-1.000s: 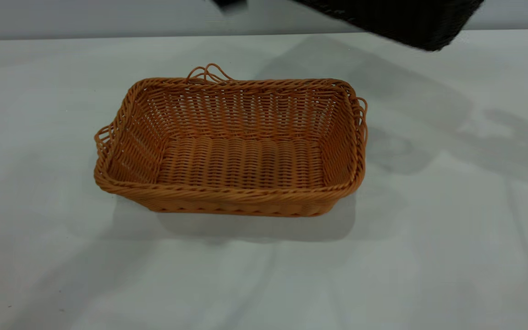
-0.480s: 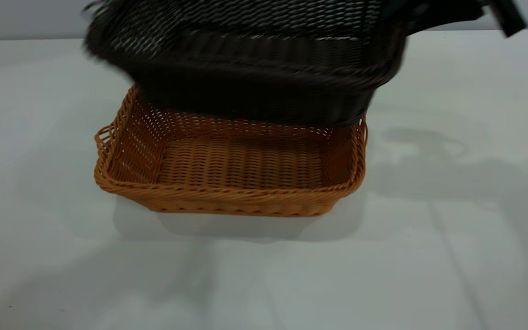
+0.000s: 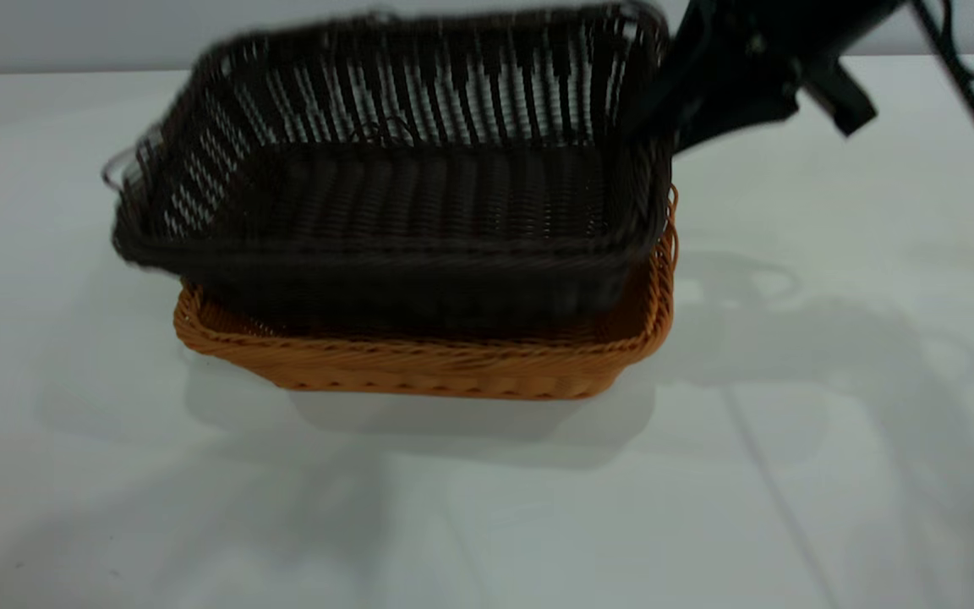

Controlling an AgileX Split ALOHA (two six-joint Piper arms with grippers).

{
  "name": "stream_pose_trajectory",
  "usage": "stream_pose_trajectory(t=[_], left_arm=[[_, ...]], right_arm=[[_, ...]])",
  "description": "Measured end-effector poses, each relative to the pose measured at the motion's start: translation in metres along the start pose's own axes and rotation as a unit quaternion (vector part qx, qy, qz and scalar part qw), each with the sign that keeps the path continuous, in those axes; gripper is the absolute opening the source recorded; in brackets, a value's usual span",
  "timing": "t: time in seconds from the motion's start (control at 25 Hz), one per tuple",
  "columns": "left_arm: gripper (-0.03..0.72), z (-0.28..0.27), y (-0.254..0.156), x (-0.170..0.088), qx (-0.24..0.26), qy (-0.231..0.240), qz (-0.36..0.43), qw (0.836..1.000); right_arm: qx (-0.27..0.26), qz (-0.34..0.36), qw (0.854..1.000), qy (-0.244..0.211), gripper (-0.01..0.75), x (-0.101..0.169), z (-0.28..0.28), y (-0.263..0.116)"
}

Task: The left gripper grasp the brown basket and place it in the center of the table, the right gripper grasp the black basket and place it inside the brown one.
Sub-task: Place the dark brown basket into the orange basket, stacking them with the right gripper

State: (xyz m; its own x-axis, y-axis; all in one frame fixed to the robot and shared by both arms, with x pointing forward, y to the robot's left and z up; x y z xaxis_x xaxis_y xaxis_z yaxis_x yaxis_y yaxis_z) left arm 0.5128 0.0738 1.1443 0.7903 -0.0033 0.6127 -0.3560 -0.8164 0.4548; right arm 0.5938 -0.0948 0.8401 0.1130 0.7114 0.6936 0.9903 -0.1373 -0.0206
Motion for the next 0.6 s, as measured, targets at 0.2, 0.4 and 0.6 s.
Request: stream_pose_trajectory(t=[0.2,0.4,0.6], left_arm=[[0.493,0.000,0.000,0.000,0.000,0.000,0.000,1.000],[0.493,0.000,0.000,0.000,0.000,0.001,0.000,1.000],[0.493,0.000,0.000,0.001,0.000,0.002,0.000,1.000]], right_arm=[[0.008,0.009,1.000,-0.016,0.088,-0.020,0.016,0.001],[0.006,0.002,1.000,-0.017,0.129,-0.020,0.017,0.003],[0.037,-0.039,0.999,0.002,0.390,-0.013,0.016,-0.008]])
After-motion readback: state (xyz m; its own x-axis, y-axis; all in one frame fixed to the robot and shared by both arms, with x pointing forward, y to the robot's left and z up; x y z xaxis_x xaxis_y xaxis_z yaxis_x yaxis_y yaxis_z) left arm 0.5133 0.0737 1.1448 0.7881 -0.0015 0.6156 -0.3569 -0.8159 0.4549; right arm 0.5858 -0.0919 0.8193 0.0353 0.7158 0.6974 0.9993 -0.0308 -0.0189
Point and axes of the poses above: a point on each arm's last joint axis where the gripper is mounted, z pointing out along that axis toward the gripper, x along the wrist's bending axis when the last joint is at zero, y = z × x, the point moved 10 cm from there along z, pointing out along that axis toward the gripper, and after that the axes turned 8 degrees about z, right-handed, at the moved point
